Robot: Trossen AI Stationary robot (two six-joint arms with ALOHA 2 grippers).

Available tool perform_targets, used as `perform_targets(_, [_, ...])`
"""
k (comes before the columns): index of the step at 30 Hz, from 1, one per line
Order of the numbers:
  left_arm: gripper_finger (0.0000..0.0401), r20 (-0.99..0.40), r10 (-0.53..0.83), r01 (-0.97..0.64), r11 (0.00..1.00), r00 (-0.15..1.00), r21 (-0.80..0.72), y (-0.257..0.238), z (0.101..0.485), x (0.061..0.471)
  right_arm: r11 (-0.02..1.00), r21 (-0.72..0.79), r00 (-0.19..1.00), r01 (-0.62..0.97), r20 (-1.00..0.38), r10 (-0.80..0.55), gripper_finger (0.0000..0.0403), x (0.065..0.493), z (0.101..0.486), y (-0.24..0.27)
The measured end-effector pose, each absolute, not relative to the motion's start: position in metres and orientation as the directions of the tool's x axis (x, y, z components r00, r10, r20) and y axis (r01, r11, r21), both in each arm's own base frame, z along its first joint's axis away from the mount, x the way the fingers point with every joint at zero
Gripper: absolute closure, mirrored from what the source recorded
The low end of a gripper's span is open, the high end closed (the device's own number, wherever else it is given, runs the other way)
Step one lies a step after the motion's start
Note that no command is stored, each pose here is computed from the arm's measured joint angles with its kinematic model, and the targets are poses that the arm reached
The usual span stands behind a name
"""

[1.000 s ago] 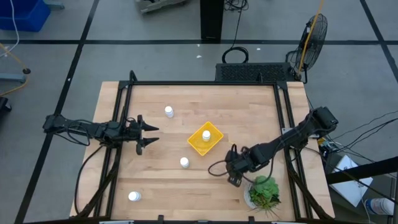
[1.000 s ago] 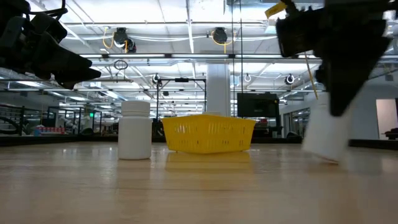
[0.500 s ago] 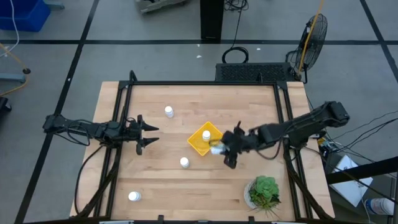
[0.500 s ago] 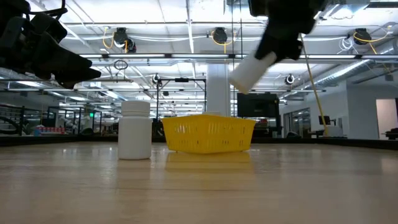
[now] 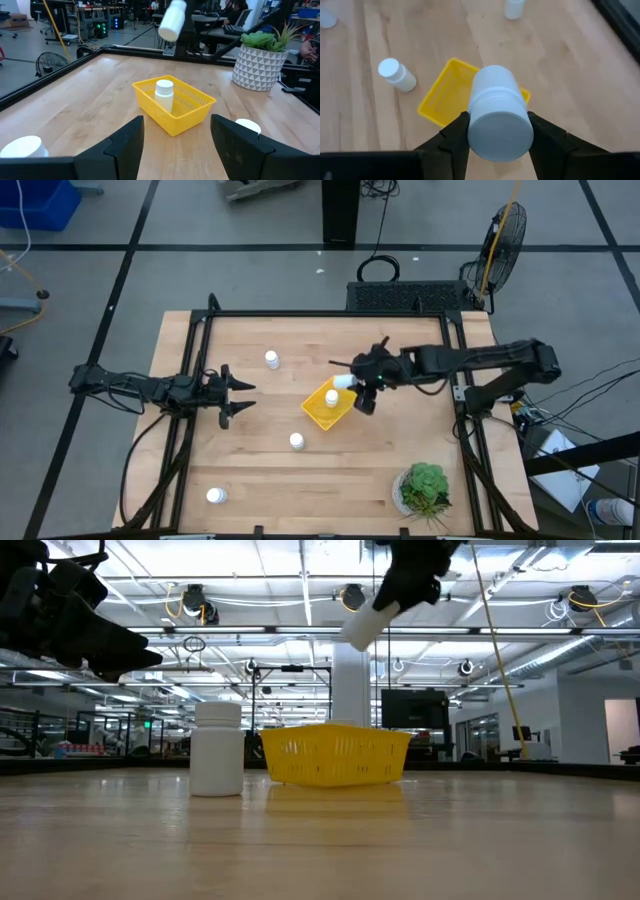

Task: Pick and place pill bottles into a basket
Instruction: Put the white medicine bottle into the yellow bin

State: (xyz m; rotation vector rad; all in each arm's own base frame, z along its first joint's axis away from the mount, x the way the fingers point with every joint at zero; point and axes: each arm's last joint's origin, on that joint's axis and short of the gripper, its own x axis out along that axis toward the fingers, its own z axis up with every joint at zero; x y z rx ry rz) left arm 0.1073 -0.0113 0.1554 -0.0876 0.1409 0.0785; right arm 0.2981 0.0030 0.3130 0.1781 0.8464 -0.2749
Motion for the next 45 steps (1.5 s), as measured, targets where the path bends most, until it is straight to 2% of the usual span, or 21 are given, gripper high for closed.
perform_targets(5, [0.0167, -0.143, 0.078, -0.089, 0.993, 0.987, -0.073, -0.011, 0.155, 0.107, 0.953, -0.044, 0.531, 0.3, -0.823, -0.205, 0.0249, 0.312, 0.329, 0.002])
perform_targets(12, [0.0167, -0.143, 0.079, -0.09, 0.993, 0.987, -0.072, -0.011, 0.155, 0.107, 0.95, -0.103, 0.321, 0.294, -0.926, -0.2, 0.025, 0.321, 0.309, 0.0])
perform_targets(18, [0.0167, -0.143, 0.079, -0.09, 0.993, 0.987, -0.071, -0.011, 0.155, 0.107, 0.966, -0.049, 0.275, 0.253, -0.954, -0.12, 0.0251, 0.335, 0.288, 0.003])
perform_targets(31, [0.0167, -0.143, 0.079, -0.09, 0.993, 0.987, -0.071, -0.011, 0.155, 0.107, 0.983, -0.01, 0.194, 0.182, -0.98, -0.046, 0.0251, 0.358, 0.251, 0.005])
perform_targets(37, [0.0167, -0.143, 0.079, -0.09, 0.993, 0.987, -0.071, -0.011, 0.155, 0.107, 0.987, -0.004, 0.239, 0.16, -0.97, -0.043, 0.0251, 0.363, 0.251, 0.004])
perform_targets(45, [0.0167, -0.143, 0.079, -0.09, 0.993, 0.987, -0.072, -0.011, 0.155, 0.107, 0.985, -0.011, 0.22, 0.173, -0.974, -0.049, 0.0251, 0.361, 0.25, -0.006])
